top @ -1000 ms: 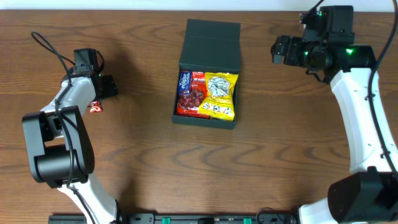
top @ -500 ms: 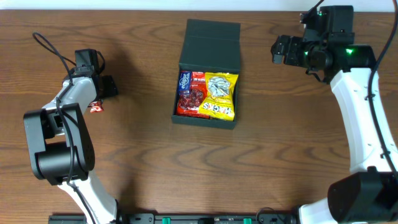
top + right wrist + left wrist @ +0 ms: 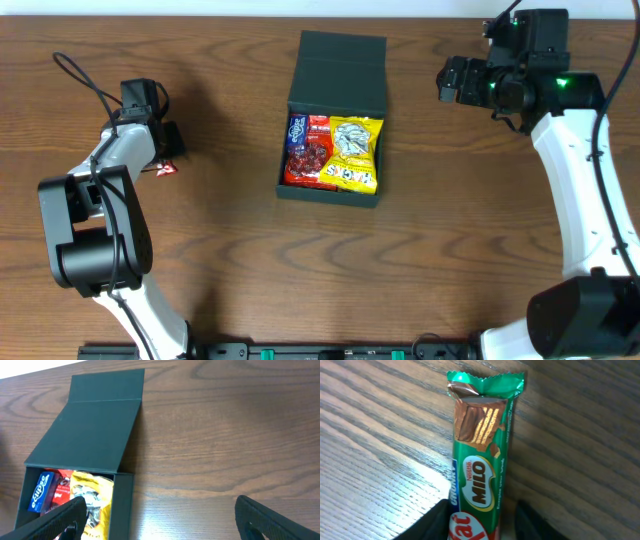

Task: Pack container
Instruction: 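Place the KitKat bar into the black box with the left gripper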

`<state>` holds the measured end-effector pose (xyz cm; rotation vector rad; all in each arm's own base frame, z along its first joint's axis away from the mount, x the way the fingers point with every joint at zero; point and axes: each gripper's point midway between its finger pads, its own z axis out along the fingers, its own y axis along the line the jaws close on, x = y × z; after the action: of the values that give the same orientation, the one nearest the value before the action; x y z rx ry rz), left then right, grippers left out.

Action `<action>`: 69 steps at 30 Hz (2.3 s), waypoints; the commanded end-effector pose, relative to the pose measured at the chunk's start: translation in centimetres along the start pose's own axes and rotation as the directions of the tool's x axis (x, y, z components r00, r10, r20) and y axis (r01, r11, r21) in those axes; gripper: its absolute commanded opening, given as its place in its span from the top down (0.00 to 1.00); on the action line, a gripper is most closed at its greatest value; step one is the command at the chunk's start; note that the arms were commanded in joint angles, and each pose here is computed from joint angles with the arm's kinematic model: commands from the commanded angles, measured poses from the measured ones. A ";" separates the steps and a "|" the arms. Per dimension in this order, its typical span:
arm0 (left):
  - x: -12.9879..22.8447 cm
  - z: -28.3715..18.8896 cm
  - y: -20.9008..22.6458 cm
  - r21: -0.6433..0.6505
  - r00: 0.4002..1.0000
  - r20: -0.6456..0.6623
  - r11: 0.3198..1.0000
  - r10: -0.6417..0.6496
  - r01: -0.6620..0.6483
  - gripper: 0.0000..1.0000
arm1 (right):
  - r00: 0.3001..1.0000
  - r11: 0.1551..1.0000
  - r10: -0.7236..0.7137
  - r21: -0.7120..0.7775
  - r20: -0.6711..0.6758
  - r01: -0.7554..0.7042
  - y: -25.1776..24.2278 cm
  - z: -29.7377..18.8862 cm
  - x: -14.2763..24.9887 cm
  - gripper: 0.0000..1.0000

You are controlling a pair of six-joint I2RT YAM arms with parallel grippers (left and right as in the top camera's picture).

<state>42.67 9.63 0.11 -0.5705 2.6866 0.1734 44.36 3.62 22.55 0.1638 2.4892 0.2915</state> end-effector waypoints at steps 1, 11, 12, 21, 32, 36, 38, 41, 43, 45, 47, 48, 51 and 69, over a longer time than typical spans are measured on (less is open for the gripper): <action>0.5 0.7 0.3 -0.012 1.000 -0.018 1.000 0.006 -0.006 0.63 | 1.000 1.000 0.024 0.000 -0.001 -0.024 -0.2 0.1 0.0 0.06; 0.4 0.6 0.1 -0.009 1.000 -0.013 1.000 0.003 -0.003 0.80 | 0.999 0.999 0.032 0.001 -0.005 -0.032 -0.3 0.1 0.1 0.07; 0.1 0.5 0.1 -0.007 1.000 -0.009 1.000 0.003 -0.003 0.80 | 0.999 0.999 0.032 0.001 -0.005 -0.032 -0.3 0.1 0.1 0.06; -3.8 -4.0 -2.0 0.052 0.995 0.095 0.998 0.014 -0.019 0.81 | 1.000 1.000 0.031 0.000 -0.001 -0.031 -0.2 0.1 0.0 0.06; -0.4 -12.5 -15.3 0.245 0.948 0.190 0.923 0.255 -0.297 0.81 | 0.997 0.997 0.074 0.029 0.034 -0.075 -2.8 -0.3 -1.1 0.04; 4.8 -14.5 -21.1 0.330 0.905 0.171 0.843 0.390 -0.425 0.80 | 0.993 0.993 0.107 0.053 0.043 -0.109 -4.6 -0.7 -1.3 0.03; 7.2 -15.6 -23.5 0.366 0.878 0.175 0.799 0.445 -0.478 0.81 | 0.992 0.991 0.118 0.061 0.045 -0.120 -5.2 -0.8 -1.4 0.02; 9.7 -16.8 -25.9 0.389 0.856 0.188 0.764 0.481 -0.514 0.80 | 0.991 0.989 0.126 0.071 0.045 -0.129 -5.9 -0.9 -1.3 0.02; 11.0 -17.5 -27.1 0.407 0.850 0.193 0.748 0.490 -0.524 0.80 | 0.992 0.989 0.120 0.076 0.042 -0.123 -6.2 -1.0 -1.3 0.02; 11.7 -17.9 -27.9 0.413 0.841 0.204 0.735 0.502 -0.539 0.80 | 0.994 0.991 0.106 0.078 0.037 -0.109 -6.3 -1.0 -1.2 0.01; 11.9 -17.8 -28.1 0.397 0.850 0.203 0.753 0.486 -0.525 0.80 | 0.995 0.992 0.095 0.080 0.030 -0.097 -6.3 -1.0 -1.0 0.01; 11.8 -17.6 -28.0 0.389 0.861 0.196 0.769 0.469 -0.507 0.80 | 0.995 0.992 0.096 0.081 0.027 -0.098 -6.3 -1.0 -0.9 0.01; 12.1 -16.7 -28.1 0.389 0.881 0.163 0.791 0.445 -0.472 0.78 | 0.995 0.992 0.094 0.083 0.015 -0.095 -6.3 -1.0 -0.6 0.01; 9.5 -18.0 -28.5 0.377 0.891 0.226 0.808 0.394 -0.453 0.37 | 0.997 0.993 0.083 0.080 0.003 -0.083 -6.3 -1.0 -0.4 0.01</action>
<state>38.27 -23.79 9.69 0.1949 2.6280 -0.2825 43.84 -2.49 22.10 0.3080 2.4961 0.2266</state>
